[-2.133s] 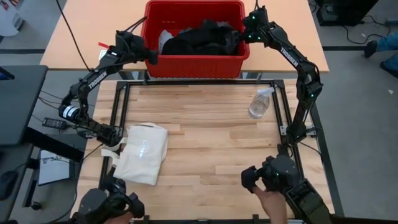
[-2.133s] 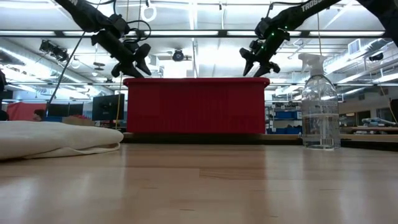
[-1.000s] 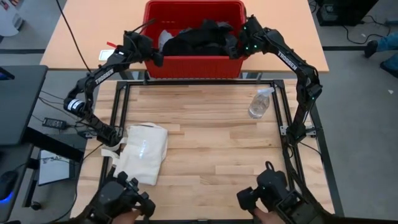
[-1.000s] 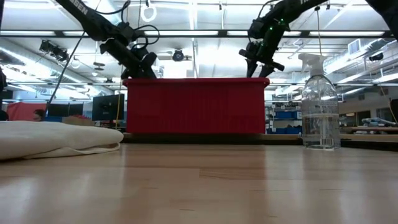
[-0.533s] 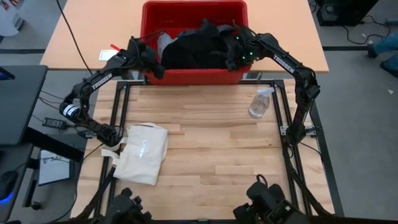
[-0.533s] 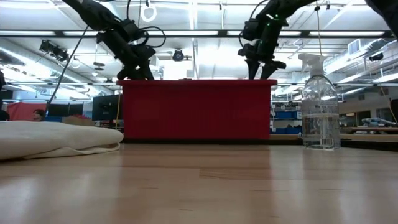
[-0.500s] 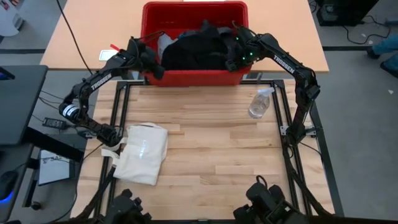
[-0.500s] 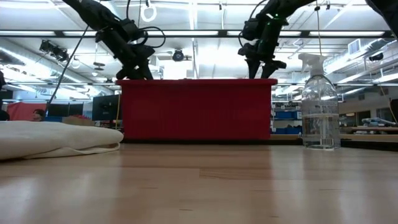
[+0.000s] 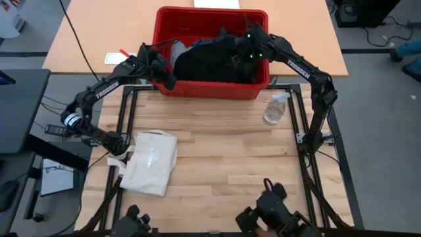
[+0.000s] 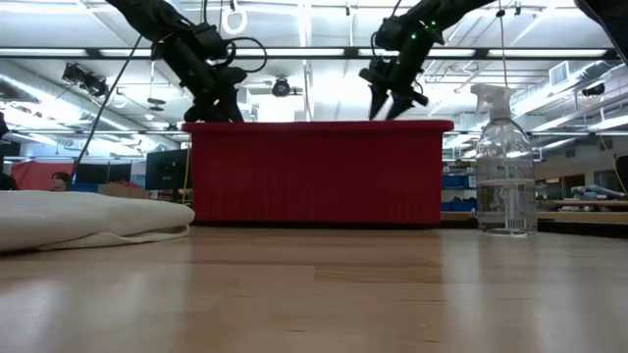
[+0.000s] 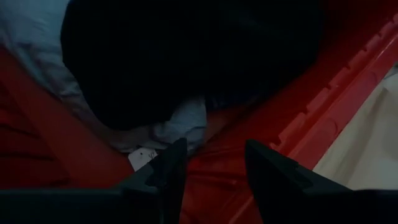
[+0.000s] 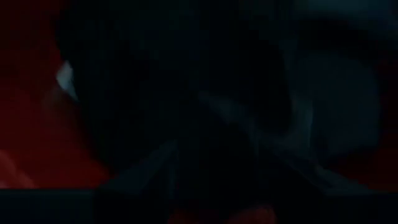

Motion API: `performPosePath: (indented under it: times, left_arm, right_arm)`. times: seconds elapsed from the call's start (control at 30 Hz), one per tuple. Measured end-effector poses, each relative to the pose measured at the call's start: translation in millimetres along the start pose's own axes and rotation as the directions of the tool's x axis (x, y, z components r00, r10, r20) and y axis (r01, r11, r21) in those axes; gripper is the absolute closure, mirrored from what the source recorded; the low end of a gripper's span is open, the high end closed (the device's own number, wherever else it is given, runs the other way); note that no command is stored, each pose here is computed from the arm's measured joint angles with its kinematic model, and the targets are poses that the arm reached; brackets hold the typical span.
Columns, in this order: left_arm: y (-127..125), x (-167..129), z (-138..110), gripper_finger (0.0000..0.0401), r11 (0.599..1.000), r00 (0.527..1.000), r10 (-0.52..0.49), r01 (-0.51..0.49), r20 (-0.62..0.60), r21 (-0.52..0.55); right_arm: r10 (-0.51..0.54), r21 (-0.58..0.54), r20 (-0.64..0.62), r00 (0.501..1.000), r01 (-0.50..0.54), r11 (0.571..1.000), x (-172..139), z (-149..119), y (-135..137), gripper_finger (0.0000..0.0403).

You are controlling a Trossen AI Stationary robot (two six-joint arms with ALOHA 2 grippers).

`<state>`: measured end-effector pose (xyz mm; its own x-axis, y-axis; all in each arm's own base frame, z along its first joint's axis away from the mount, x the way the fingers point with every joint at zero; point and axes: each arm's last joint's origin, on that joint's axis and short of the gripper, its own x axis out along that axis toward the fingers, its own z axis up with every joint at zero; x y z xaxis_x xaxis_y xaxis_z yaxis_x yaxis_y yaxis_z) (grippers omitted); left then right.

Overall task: Fold Laundry from Bin
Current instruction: Remove the black shirt from the red laundry bin

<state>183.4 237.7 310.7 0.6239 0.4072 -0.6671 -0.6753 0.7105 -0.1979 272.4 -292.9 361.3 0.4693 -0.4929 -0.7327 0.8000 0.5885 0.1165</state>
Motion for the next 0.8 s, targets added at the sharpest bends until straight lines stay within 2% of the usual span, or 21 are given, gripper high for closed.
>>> performPosePath:
  times: [0.1,0.17,0.23,0.3,0.5,0.8]
  left_arm:
    - [-3,-7,4,0.0235,1.0,0.999,-0.004,0.003,0.052,0.018]
    - [-4,-12,9,0.0235,0.999,0.995,0.0,-0.003,0.104,0.032]
    - [-5,-17,12,0.0235,0.999,0.99,0.005,-0.012,0.144,0.042]
    - [-6,-22,13,0.0235,0.998,0.987,0.003,-0.012,0.164,0.055]
    - [-9,-30,14,0.0235,0.998,0.983,0.004,-0.015,0.186,0.061]
    - [-10,-31,13,0.0235,0.996,0.984,0.001,-0.018,0.177,0.091]
  right_arm:
    - [0.099,-0.147,0.17,0.98,-0.074,0.986,3,18,4,0.0176]
    - [0.18,-0.298,0.257,0.949,-0.099,0.949,10,25,13,0.0176]
    - [0.237,-0.418,0.288,0.928,-0.101,0.903,21,27,20,0.0176]
    - [0.258,-0.472,0.282,0.924,-0.101,0.876,35,25,25,0.0176]
    - [0.13,-0.548,0.221,0.967,0.013,0.836,80,13,26,0.0176]
    - [-0.007,-0.607,0.212,0.977,0.137,0.782,124,5,18,0.0176]
